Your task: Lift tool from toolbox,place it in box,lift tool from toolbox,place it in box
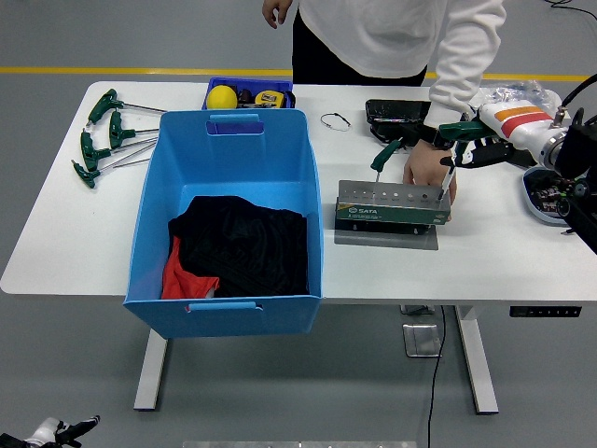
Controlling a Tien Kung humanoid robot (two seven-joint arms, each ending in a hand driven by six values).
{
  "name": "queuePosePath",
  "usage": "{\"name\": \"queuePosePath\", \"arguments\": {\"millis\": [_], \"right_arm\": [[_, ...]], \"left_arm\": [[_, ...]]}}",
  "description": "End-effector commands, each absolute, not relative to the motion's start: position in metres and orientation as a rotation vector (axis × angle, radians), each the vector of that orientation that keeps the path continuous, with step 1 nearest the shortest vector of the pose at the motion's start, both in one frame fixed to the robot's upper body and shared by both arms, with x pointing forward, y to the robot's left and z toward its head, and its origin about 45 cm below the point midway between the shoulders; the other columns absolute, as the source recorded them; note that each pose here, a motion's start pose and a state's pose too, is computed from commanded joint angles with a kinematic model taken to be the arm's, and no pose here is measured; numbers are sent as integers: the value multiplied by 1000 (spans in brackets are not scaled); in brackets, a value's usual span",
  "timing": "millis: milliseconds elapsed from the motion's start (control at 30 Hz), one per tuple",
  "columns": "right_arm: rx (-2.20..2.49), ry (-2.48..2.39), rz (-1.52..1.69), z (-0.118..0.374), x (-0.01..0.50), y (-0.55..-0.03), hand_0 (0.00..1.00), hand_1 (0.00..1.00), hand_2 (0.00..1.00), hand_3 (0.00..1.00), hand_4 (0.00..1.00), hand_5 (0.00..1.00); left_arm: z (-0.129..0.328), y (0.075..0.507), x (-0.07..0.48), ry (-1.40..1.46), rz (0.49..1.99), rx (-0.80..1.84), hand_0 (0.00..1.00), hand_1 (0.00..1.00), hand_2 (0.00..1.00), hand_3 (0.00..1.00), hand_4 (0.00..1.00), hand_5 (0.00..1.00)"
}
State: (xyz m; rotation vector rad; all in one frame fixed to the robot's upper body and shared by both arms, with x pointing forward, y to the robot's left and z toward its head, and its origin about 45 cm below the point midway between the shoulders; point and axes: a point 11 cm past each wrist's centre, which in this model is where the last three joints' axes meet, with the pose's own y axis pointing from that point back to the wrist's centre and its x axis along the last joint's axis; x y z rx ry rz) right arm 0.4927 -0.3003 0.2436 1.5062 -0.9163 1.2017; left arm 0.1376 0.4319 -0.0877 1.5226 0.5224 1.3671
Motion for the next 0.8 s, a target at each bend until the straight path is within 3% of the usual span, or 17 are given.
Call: {"name": "queuePosePath", "arguments": {"millis": [367, 400, 800], "right_arm": [[1471, -908, 1228, 248, 495, -296, 73, 58, 95, 131, 998, 822], [1470, -907, 1228, 248, 495, -296, 50, 9, 57, 86, 998, 826], [1459, -937, 1229, 249, 496, -299, 2, 2, 2, 24, 998, 824]], "left_arm": [[-88, 432, 137, 520, 1360, 1528, 612, 520, 657, 687, 741, 713], [-88, 433, 137, 520, 1361, 1527, 612, 523, 656, 687, 741, 714], [-86, 433, 140, 516, 1370, 1524, 605, 521, 654, 686, 738, 712]]}}
